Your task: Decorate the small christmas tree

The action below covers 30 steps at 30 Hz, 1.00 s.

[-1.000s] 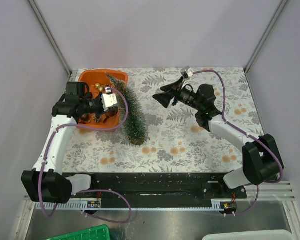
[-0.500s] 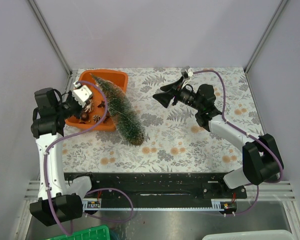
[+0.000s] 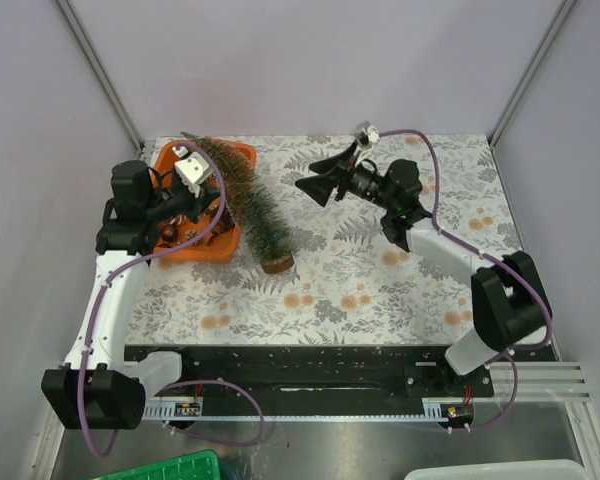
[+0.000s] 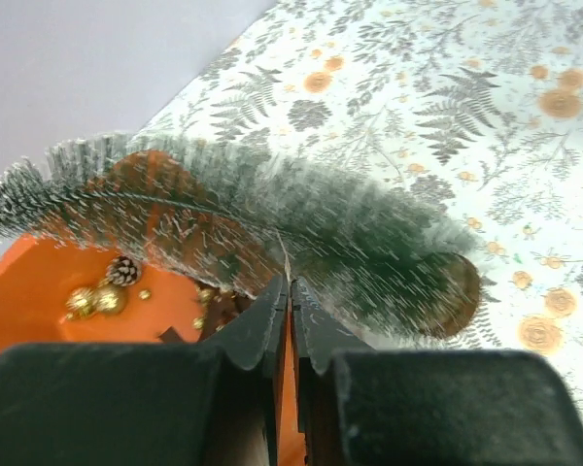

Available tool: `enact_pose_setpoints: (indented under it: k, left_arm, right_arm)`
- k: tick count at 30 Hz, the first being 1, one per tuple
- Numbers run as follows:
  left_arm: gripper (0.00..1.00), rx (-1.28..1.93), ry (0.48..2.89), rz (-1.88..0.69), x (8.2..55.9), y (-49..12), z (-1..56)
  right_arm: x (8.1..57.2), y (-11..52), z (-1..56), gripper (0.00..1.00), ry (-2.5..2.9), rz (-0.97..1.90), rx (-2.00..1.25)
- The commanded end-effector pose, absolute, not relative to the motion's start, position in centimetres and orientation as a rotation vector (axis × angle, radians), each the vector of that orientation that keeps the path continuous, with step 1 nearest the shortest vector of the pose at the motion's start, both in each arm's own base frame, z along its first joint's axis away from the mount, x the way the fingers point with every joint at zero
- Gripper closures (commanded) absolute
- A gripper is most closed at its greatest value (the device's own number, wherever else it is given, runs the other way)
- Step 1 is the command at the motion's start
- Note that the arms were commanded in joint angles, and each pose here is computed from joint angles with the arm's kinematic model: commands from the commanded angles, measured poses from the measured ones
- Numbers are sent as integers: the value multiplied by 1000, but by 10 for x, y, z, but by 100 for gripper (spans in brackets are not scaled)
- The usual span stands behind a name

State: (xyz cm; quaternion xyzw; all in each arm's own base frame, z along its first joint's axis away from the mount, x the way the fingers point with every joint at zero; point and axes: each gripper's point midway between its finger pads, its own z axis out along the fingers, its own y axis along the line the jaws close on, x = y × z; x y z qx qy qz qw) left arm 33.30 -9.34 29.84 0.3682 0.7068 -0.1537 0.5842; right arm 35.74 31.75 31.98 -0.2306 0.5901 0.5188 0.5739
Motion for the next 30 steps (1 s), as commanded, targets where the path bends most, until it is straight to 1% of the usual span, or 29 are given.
enact_pose_setpoints:
  k: [1, 5, 12, 17, 18, 21, 23, 27, 30]
  left_arm:
    - [90, 873, 1591, -397, 335, -112, 308]
    - [92, 903, 1610, -308, 330, -101, 301]
    - [91, 859, 1645, -212, 333, -84, 291]
    - [92, 809, 1656, -174, 340, -76, 293]
    - [92, 816, 1654, -189, 339, -78, 292]
    - [90, 830, 1654, -218, 333, -82, 286]
    - [88, 840, 1656, -245, 330, -86, 283]
    - [81, 918, 1635, -305, 318, -96, 279]
    - [76, 1084, 1572, -327, 299, -115, 273]
  right_arm:
    - [364, 361, 338, 10, 1338, 1259, -654]
    - [410, 388, 312, 9, 1457, 1152, -636]
    - [488, 386, 289, 10, 1588, 881, -485]
    - [531, 393, 249, 8, 1727, 717, -539]
    - [536, 392, 233, 7, 1772, 689, -550]
    - [542, 397, 208, 7, 1856, 673, -573]
    - [539, 405, 201, 7, 1865, 724, -585]
    - [526, 423, 195, 8, 1845, 868, -635]
    - [524, 432, 188, 11, 1867, 934, -651]
